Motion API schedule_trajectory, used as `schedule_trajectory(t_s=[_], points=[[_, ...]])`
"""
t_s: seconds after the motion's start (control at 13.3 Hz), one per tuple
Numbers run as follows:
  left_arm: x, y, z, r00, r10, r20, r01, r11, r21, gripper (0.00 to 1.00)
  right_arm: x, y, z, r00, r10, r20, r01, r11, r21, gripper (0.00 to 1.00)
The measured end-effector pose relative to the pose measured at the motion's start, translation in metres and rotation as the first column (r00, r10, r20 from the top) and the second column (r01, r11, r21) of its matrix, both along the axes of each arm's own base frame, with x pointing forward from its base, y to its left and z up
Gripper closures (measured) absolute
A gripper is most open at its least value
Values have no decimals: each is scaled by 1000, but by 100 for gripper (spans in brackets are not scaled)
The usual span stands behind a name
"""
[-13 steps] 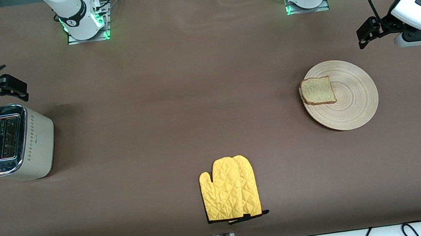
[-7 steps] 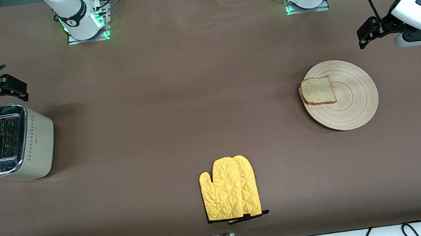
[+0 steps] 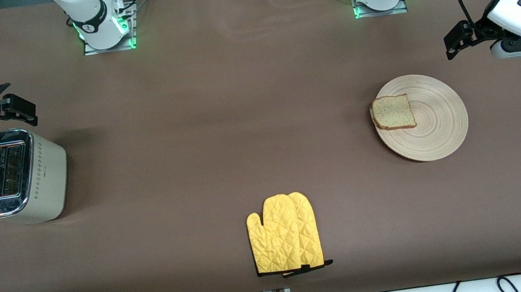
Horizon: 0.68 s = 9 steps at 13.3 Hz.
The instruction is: Move plate and put bread in toaster
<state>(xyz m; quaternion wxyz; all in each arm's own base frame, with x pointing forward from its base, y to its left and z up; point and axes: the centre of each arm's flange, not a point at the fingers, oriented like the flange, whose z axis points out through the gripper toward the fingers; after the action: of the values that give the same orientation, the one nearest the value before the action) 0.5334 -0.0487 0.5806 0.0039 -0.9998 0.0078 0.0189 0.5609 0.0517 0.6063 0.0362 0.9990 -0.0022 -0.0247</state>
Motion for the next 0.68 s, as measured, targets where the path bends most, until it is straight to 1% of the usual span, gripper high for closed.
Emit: schedule_trajectory(t_s=[0.08, 0.23, 0.38, 0.53, 0.68], points=[[0, 0, 0, 1000, 0, 0, 0, 1000, 0, 0, 0, -3, 0, 1000, -7, -5, 7, 1000, 5, 0], [0, 1, 0, 1000, 2, -1, -2, 1000, 0, 0, -1, -10, 0, 1000, -25, -11, 26, 999, 37, 0], [0, 2, -1, 1000, 4, -2, -4, 1000, 0, 0, -1, -9, 2, 999, -38, -15, 39, 994, 100, 0], [1, 3, -1, 1000, 5, -2, -5, 1000, 0, 0, -2, -5, 4, 999, -39, -17, 42, 989, 143, 0], [0, 3, -1, 1000, 5, -3, -5, 1000, 0, 0, -2, -4, 4, 999, -39, -18, 42, 988, 151, 0]])
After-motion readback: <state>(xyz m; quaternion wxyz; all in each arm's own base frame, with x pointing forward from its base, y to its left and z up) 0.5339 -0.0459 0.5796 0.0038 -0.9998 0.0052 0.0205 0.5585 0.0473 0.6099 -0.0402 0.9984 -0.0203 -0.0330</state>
